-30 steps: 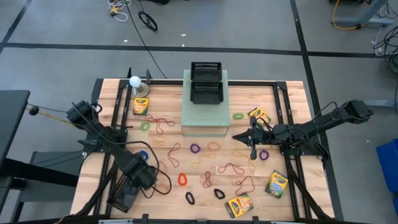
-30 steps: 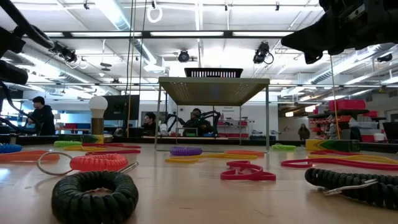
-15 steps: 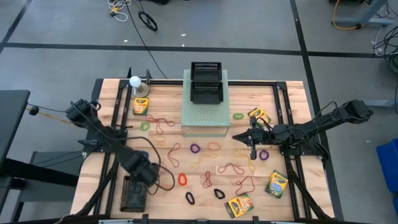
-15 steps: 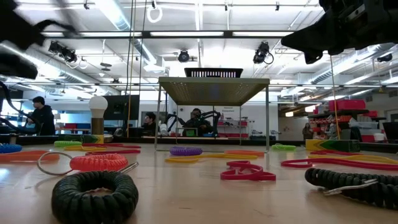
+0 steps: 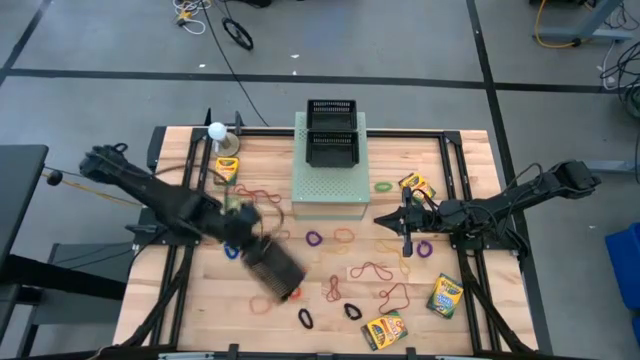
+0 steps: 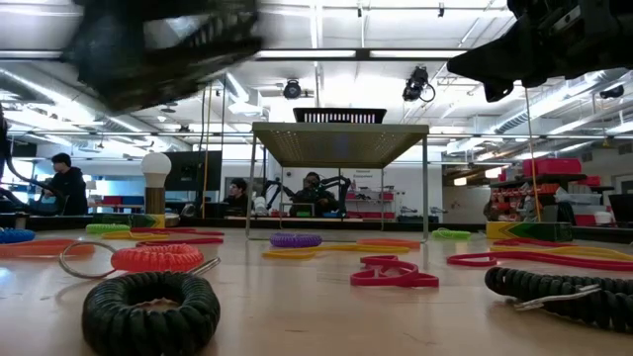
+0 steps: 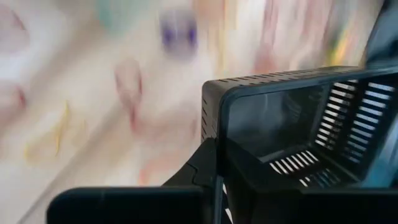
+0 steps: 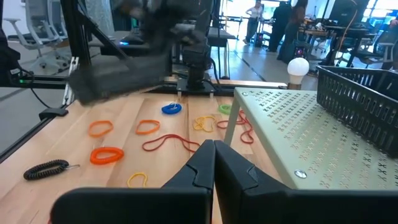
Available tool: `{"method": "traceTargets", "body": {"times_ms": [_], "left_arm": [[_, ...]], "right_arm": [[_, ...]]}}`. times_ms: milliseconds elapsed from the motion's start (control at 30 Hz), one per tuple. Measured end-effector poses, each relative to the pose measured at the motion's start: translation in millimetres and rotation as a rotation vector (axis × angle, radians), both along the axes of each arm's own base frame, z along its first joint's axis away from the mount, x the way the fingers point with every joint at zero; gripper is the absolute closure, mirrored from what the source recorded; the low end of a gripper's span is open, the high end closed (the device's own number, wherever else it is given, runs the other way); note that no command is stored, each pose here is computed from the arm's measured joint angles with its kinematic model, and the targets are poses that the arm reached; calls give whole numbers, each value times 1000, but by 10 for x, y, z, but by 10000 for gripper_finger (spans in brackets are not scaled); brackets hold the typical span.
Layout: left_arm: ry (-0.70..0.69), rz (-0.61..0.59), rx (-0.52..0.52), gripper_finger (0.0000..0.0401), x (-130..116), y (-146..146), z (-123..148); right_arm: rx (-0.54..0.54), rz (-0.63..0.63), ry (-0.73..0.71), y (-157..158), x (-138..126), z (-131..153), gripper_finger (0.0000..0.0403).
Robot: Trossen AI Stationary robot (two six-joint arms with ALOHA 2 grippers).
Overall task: Pick & Place Office Desk Supplies
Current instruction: Put the black bin on the shelf aligned with the other black bin
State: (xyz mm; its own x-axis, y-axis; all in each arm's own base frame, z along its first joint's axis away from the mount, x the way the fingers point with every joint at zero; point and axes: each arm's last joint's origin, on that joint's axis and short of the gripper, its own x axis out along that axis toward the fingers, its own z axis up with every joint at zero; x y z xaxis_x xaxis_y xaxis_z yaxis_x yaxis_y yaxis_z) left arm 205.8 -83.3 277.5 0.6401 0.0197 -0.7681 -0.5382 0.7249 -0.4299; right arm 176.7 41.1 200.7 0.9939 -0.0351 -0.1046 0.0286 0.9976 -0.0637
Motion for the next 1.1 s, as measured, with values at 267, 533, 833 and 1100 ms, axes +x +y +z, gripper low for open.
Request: {"method": "traceTargets", "body": {"times_ms": [267, 533, 833, 1100], "left_arm": [[-317, 553, -190, 379, 277, 400, 164], [-318, 605, -261, 377, 523, 777, 76], [-324, 605, -234, 376, 661, 897, 99], [-307, 614, -176, 375, 676, 961, 172]], "right_arm": [[-2, 0, 0, 0, 0, 0, 394], [1, 0, -6, 0, 1, 6, 394], [6, 0, -23, 1, 2, 23, 394], [11, 1, -40, 1, 4, 41, 394]]}}
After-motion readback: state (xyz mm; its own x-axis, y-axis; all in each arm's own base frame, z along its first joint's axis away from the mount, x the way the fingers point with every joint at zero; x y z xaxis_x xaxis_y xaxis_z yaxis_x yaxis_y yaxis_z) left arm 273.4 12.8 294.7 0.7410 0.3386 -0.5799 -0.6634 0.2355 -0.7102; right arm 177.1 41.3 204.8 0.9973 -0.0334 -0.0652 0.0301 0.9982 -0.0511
